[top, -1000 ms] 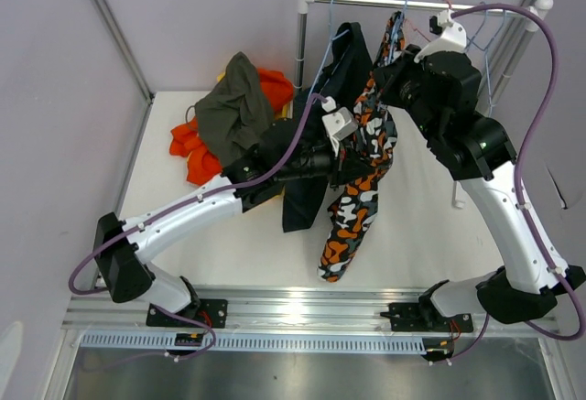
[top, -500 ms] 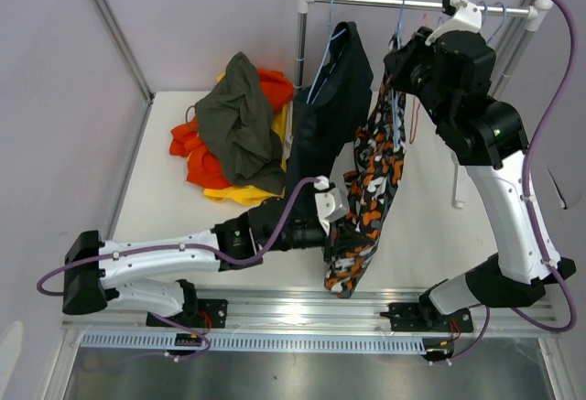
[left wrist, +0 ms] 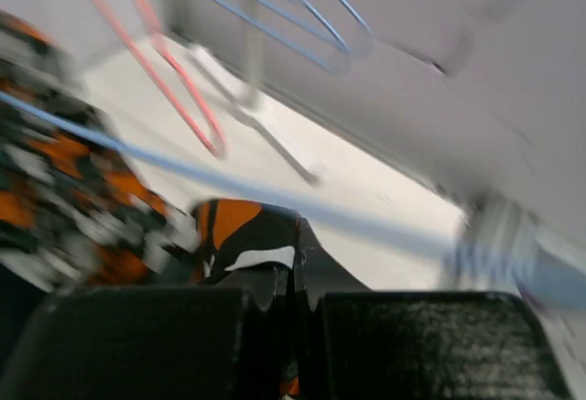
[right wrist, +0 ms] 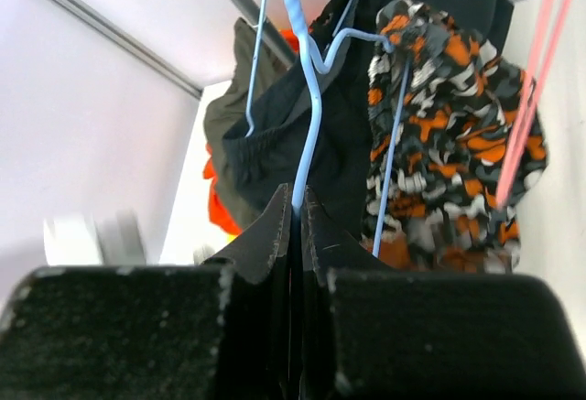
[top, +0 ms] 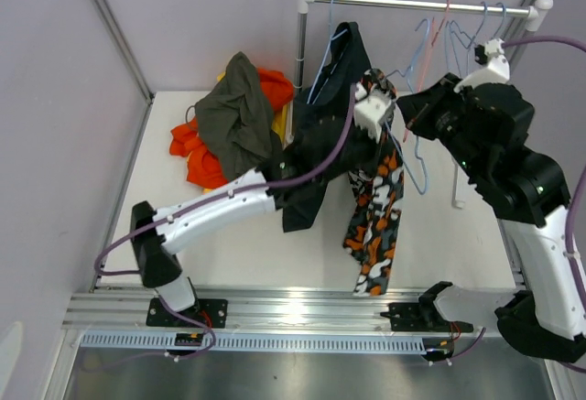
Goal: Remove the shorts from the hanger
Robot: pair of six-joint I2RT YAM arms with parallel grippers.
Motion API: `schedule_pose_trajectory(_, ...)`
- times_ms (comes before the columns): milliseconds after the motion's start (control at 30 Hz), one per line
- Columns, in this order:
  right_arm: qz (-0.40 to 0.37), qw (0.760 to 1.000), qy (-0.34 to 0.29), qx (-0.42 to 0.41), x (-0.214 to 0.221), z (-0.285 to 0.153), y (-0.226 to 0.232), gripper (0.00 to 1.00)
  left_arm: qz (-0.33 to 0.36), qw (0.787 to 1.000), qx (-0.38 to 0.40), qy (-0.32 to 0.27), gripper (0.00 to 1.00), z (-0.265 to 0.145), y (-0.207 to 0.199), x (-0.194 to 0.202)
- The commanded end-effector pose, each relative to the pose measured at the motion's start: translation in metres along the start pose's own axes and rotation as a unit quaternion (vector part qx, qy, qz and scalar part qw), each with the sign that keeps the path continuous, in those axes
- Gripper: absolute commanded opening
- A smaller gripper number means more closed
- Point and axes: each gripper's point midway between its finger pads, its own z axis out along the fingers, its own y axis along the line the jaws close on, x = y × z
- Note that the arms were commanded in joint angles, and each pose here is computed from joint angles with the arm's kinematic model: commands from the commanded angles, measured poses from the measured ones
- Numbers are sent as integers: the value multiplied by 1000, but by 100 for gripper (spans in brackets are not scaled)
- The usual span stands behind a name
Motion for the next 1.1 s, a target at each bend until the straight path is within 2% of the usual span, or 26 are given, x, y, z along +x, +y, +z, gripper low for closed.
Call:
schedule_pose_trajectory(0,48,998,-3,-31,-10,-24,11,0,5,989,-122,79,0,21,67,20)
schedule_pose_trajectory(33,51,998,-3,-33,-10,-26,12,0,2,990,-132,55,0,22,72,-12)
schedule_pose_trajectory(100,50,998,-16,-37,-19,-31,13,0,11,985,-147,87,0,20,78,2)
schedule_pose_trajectory(167,33,999,-22,-24,-23,-24,11,0,8,984,-136,112,0,12,69,32)
schedule_pose_trajectory(200,30,999,-37,-18,-32,-24,11,0,1,989,-117,92,0,8,52,25)
schedule_pose_trajectory(233,16,999,-42,-14,-36,-19,11,0,-8,993,-103,60,0,-15,41,0)
schedule_pose_trajectory(267,6,999,-37,-2,-33,-5,11,0,-14,990,-103,93,0,-25,39,36)
schedule_pose_trajectory(333,1,998,-59,-4,-51,1,17,0,-28,994,-75,77,0,-47,10,31)
schedule_pose_trajectory(367,-12,998,-67,2,-56,5,17,0,-35,993,-71,87,0,-69,5,49)
schedule_pose_trajectory(433,-24,997,-70,10,-59,26,20,0,-34,995,-42,87,0,-91,-25,56)
schedule_pose_trajectory(467,-28,995,-92,11,-76,24,21,0,-34,994,-38,98,0,-107,-29,70)
schedule_pose_trajectory(533,-35,994,-96,23,-80,43,20,0,-25,993,-28,113,0,-128,-46,80)
schedule_pose_trajectory(633,-37,992,-115,35,-92,63,13,0,-36,993,-40,106,0,-160,-51,75)
schedule_pose_trajectory(800,-33,992,-104,68,-82,106,-18,0,-70,994,-44,69,0,-197,-40,59)
schedule_pose_trajectory(933,-43,992,-95,76,-64,133,-37,0,-75,994,-61,50,0,-207,-28,51)
schedule_pose_trajectory(1067,-41,994,-84,64,-50,139,-46,0,-75,994,-63,39,0,-210,-25,41)
